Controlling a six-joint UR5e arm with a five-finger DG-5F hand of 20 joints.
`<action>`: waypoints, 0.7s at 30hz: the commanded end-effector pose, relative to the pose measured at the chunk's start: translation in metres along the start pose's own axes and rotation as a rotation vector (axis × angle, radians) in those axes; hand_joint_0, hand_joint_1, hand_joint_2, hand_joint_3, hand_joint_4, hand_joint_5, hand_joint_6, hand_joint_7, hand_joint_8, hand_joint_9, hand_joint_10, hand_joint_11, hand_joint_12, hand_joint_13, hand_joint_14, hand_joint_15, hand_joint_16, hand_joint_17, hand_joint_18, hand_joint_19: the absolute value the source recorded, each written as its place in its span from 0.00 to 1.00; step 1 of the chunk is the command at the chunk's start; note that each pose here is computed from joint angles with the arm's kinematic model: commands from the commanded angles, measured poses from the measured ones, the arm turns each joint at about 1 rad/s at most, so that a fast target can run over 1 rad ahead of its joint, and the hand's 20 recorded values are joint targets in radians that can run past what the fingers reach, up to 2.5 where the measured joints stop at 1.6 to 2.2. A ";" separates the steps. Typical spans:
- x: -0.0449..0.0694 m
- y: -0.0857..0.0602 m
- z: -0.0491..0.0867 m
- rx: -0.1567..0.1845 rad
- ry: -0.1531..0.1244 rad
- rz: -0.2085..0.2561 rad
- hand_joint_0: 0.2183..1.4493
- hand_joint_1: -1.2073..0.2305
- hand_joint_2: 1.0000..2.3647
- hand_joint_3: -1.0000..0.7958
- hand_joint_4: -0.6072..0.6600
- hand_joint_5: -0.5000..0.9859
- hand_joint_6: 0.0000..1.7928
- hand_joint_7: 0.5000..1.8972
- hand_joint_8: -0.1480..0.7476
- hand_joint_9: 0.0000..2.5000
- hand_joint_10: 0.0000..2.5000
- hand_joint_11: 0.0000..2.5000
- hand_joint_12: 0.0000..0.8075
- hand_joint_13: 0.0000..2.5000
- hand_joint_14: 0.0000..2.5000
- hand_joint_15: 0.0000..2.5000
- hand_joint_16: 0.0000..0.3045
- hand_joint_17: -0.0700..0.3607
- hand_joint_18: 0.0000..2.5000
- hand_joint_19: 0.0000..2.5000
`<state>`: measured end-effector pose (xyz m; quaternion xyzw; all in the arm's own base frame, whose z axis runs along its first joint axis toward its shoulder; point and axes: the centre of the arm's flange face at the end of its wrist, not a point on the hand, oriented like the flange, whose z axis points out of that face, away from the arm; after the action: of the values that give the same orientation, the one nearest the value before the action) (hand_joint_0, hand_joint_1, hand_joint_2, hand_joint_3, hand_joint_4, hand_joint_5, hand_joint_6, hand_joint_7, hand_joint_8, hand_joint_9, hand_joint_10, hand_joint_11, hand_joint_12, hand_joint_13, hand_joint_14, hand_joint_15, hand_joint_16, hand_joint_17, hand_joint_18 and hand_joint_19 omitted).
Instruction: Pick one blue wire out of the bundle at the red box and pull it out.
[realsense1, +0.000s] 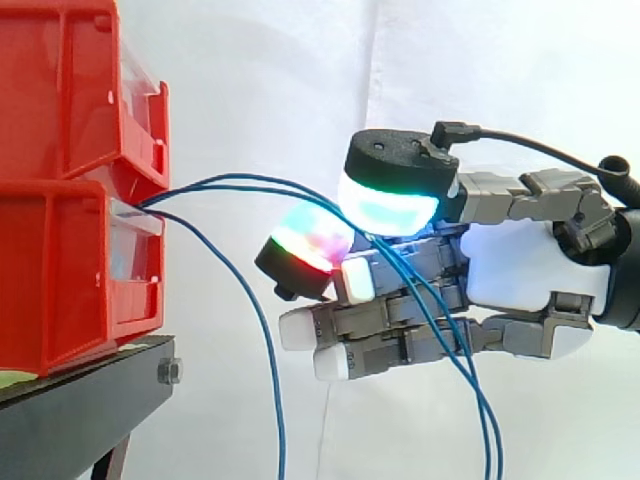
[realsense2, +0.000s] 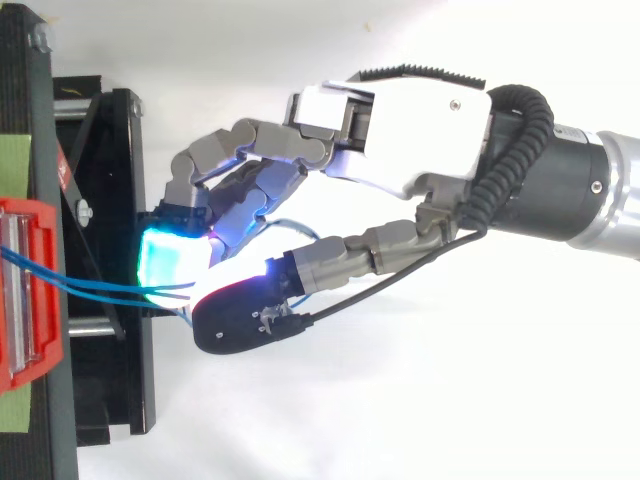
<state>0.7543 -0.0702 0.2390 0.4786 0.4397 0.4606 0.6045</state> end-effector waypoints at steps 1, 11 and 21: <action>0.001 0.000 0.000 0.000 0.001 0.000 0.39 0.31 0.01 0.50 0.69 0.21 0.46 0.26 0.47 0.36 0.01 0.26 0.43 0.27 0.01 0.13 0.16 0.42 0.20 0.16; -0.001 0.001 0.000 -0.001 -0.001 0.002 0.29 0.41 0.01 0.39 0.68 0.23 0.42 0.36 0.49 0.40 0.01 0.26 0.44 0.27 0.01 0.14 0.17 0.43 0.18 0.17; 0.000 0.000 0.000 0.000 0.000 -0.003 0.28 0.34 0.00 0.32 0.66 0.22 0.48 0.35 0.49 0.40 0.01 0.28 0.45 0.27 0.01 0.14 0.17 0.44 0.19 0.16</action>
<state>0.7542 -0.0705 0.2391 0.4788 0.4395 0.4607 0.6045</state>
